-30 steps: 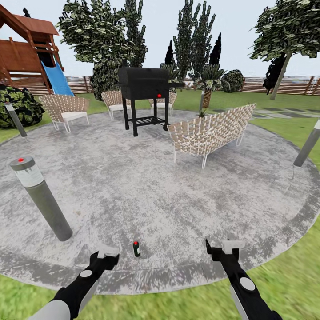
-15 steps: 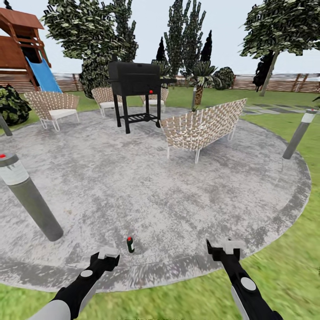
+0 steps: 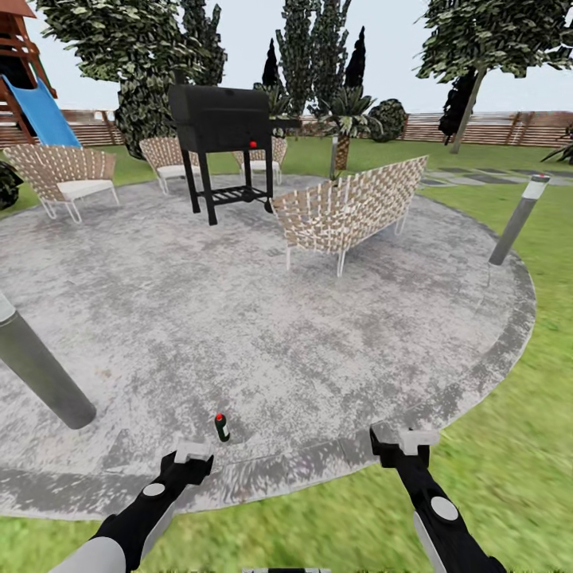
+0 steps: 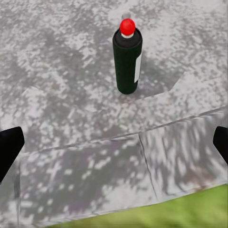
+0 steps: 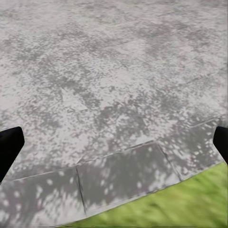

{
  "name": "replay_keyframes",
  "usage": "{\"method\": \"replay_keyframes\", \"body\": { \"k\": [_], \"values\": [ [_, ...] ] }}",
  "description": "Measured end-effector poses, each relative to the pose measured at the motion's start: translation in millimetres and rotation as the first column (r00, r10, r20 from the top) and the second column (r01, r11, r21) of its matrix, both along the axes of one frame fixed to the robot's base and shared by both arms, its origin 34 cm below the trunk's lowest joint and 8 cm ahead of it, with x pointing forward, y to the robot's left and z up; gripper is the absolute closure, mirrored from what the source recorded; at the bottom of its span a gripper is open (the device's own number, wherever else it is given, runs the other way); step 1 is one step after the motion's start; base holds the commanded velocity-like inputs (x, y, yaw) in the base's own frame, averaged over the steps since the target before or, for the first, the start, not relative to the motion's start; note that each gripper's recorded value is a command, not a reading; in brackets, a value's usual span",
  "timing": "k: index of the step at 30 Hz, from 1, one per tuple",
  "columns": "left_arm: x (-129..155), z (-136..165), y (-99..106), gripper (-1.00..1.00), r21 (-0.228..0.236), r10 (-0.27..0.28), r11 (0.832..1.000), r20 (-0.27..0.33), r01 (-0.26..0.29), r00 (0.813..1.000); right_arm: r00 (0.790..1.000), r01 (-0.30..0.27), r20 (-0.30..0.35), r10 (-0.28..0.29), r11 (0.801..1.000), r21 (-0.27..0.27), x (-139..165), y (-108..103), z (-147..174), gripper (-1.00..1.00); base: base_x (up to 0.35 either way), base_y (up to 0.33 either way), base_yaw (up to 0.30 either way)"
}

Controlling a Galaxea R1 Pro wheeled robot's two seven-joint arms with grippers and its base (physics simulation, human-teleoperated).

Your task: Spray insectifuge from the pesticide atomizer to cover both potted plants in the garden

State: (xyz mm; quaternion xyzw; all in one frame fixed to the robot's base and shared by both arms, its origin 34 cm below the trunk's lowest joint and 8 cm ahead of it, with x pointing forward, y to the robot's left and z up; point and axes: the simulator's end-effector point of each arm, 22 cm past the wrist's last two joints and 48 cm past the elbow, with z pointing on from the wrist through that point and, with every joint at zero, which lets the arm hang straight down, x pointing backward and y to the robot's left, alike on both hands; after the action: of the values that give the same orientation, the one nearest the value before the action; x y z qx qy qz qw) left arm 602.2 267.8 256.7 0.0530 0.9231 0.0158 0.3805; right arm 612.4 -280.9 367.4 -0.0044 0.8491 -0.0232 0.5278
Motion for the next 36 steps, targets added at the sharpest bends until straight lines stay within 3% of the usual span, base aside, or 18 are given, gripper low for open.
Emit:
{"method": "replay_keyframes", "body": {
  "k": [17,24,36],
  "values": [
    [-18,-41,-3,-1.0,0.001,-0.009,1.0,-0.066,0.009,0.998,0.997,0.003,-0.082,-0.003,1.0,0.0,-13,-1,-45,-1.0,0.0,0.0,-0.035],
    [-18,-50,-5,-1.0,-0.006,-0.016,1.0,-0.03,0.016,0.999,0.993,0.005,-0.121,-0.005,1.0,-0.003,-21,-3,-66,-1.0,0.0,0.0,-0.062],
    [-39,-85,-3,-1.0,-0.006,-0.013,1.0,-0.094,0.012,0.996,0.982,0.005,-0.188,-0.006,1.0,-0.003,-36,-3,-102,-1.0,0.0,0.0,-0.062]
  ]
}}
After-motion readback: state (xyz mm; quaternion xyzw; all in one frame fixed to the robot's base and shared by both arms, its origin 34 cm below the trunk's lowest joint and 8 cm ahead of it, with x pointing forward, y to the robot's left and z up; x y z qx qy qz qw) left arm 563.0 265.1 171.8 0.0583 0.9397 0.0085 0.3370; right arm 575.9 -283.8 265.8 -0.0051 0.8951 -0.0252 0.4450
